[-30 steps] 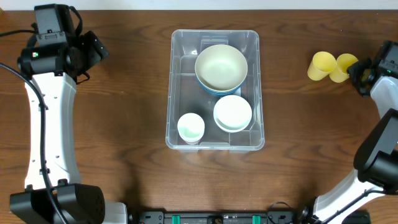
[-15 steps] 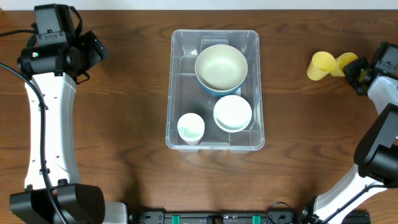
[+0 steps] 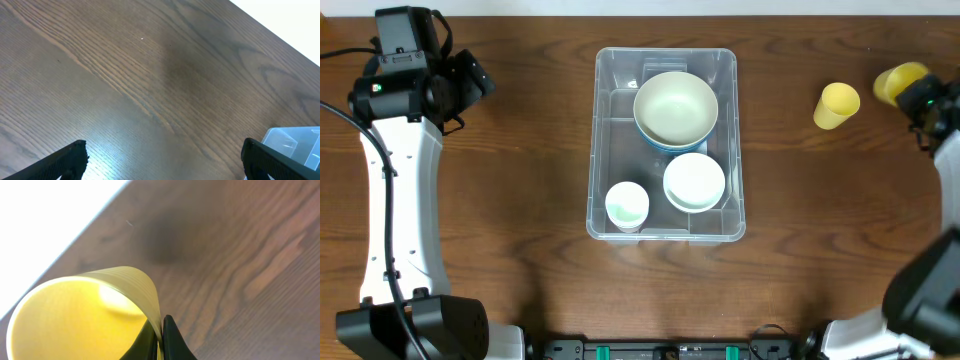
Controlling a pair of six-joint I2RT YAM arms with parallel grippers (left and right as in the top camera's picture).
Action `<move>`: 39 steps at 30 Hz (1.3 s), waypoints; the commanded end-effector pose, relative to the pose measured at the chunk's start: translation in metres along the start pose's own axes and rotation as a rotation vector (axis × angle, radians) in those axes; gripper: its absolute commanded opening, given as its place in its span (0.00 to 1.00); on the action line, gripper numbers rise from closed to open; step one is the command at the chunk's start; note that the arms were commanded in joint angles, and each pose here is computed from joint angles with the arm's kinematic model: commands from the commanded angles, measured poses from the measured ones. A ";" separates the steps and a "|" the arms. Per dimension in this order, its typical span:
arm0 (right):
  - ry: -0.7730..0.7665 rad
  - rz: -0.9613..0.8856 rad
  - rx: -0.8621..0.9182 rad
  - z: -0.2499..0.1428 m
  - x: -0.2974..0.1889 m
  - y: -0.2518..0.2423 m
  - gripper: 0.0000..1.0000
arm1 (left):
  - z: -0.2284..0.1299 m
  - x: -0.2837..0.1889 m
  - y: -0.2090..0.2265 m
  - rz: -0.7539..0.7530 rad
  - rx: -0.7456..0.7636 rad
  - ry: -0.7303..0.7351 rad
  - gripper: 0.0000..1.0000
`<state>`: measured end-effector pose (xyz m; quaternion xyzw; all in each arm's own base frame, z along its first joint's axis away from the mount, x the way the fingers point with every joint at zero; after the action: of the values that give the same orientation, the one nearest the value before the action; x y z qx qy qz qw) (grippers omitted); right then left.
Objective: Pack container
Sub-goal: 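Grasp the rear yellow cup rim with the right gripper and lift, then carry the yellow cup into the container's middle and lower it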
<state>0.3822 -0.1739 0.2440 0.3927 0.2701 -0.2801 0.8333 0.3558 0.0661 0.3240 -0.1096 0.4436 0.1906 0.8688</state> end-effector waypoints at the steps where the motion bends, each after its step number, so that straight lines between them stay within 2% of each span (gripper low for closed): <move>1: -0.046 0.090 -0.098 0.004 -0.047 0.026 0.01 | 0.002 0.002 0.002 0.019 0.000 -0.001 0.98; 7: 0.072 0.278 -0.259 -0.041 -0.110 0.072 0.01 | 0.002 0.002 0.002 0.018 0.000 -0.001 0.98; 16: 0.341 0.491 -0.638 -0.172 -0.160 0.139 0.01 | 0.002 0.002 0.002 0.018 0.000 -0.001 0.98; 20: 0.381 0.495 -0.765 -0.223 -0.172 0.153 0.01 | 0.002 0.002 0.002 0.018 0.000 -0.001 0.98; 29: 0.381 0.455 -1.021 -0.315 -0.167 0.168 0.01 | 0.002 0.002 0.002 0.018 0.000 -0.001 0.98; 36: 0.427 0.420 -1.113 -0.361 -0.139 0.168 0.01 | 0.002 0.002 0.002 0.018 0.000 -0.001 0.98; 39: 0.426 0.385 -1.126 -0.369 -0.126 0.165 0.01 | 0.002 0.002 0.002 0.018 0.000 -0.001 0.98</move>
<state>0.3172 0.2411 0.2200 0.0051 0.4619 0.1573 0.8729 0.3558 0.0661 0.3240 -0.1095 0.4436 0.1907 0.8688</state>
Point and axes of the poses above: each gripper's point midway between its finger pads, its own x axis out along the fingers, its own y axis along the line the jaws close on, z = x × y, the point moved 9 cm from there along -x, back along the fingers, and after that the axes turned 12 degrees about x, right-handed, at the moved point
